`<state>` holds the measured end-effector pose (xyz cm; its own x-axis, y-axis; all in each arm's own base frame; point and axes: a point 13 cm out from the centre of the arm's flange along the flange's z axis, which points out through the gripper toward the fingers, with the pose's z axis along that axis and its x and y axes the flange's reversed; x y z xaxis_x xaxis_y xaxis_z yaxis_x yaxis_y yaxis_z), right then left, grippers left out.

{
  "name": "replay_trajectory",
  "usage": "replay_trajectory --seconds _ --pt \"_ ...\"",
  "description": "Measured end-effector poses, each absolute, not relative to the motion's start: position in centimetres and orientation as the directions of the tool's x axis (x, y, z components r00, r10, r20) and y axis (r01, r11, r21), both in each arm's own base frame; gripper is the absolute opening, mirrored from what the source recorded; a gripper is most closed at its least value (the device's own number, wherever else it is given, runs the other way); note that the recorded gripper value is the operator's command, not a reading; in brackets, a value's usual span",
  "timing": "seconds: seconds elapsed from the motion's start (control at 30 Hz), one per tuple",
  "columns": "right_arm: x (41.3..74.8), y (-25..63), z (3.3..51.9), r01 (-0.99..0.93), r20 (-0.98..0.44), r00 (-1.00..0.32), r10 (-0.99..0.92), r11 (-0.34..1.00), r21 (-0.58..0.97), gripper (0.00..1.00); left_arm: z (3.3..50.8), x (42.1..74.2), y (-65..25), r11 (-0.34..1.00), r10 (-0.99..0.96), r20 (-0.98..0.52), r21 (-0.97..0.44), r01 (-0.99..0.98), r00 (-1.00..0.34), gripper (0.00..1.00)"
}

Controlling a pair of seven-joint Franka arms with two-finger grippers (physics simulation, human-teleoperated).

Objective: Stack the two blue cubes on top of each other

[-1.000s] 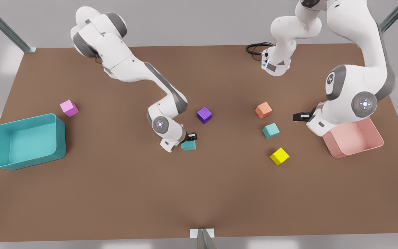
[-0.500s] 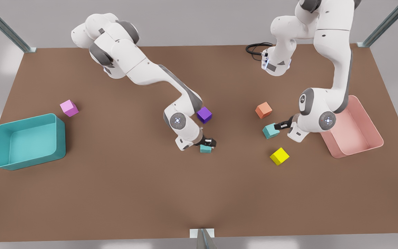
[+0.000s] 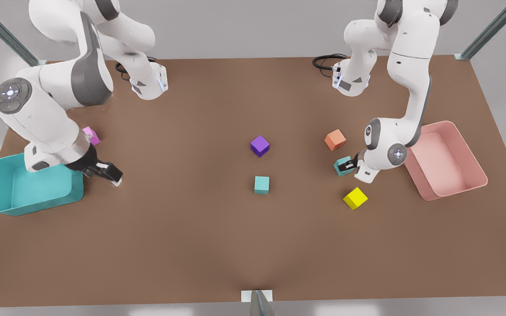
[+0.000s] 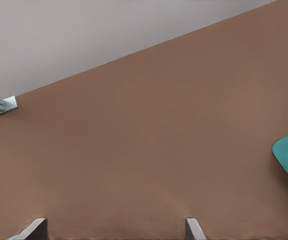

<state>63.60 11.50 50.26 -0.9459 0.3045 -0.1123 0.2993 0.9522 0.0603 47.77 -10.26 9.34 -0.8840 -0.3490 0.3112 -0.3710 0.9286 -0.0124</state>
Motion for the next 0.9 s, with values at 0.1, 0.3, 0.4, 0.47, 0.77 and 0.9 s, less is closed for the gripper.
replay_trajectory --seconds 0.1,0.3,0.4,0.47,0.77,0.9 --pt "60.2 11.1 49.2 0.211 -0.034 -0.977 0.210 0.978 -0.009 1.00 8.4 47.7 -10.2 0.925 -0.360 0.314 -0.005 -0.380 -0.879 1.00" --pt "58.1 10.5 46.7 0.064 0.074 -0.995 0.070 0.995 -0.076 1.00 6.1 47.0 -10.5 0.923 -0.368 0.331 0.015 -0.385 -0.869 1.00" --pt "57.6 10.2 46.4 0.011 0.098 -0.995 0.020 0.996 -0.087 1.00 5.0 46.8 -10.8 0.923 -0.369 0.332 0.021 -0.384 -0.868 1.00" --pt "57.5 10.1 46.2 -0.019 0.111 -0.994 -0.009 0.996 -0.089 1.00 4.7 46.7 -11.0 0.923 -0.368 0.330 0.022 -0.383 -0.869 0.78" --pt "57.1 10.0 45.2 -0.123 0.153 -0.982 -0.109 0.989 -0.082 1.00 7.2 48.6 -11.3 0.923 -0.371 0.268 0.004 -0.384 -0.889 0.54" --pt "57.0 10.0 45.1 -0.153 0.160 -0.977 -0.140 0.985 -0.077 1.00 11.3 48.4 -18.2 0.959 -0.266 0.233 -0.035 -0.282 -0.935 0.55"
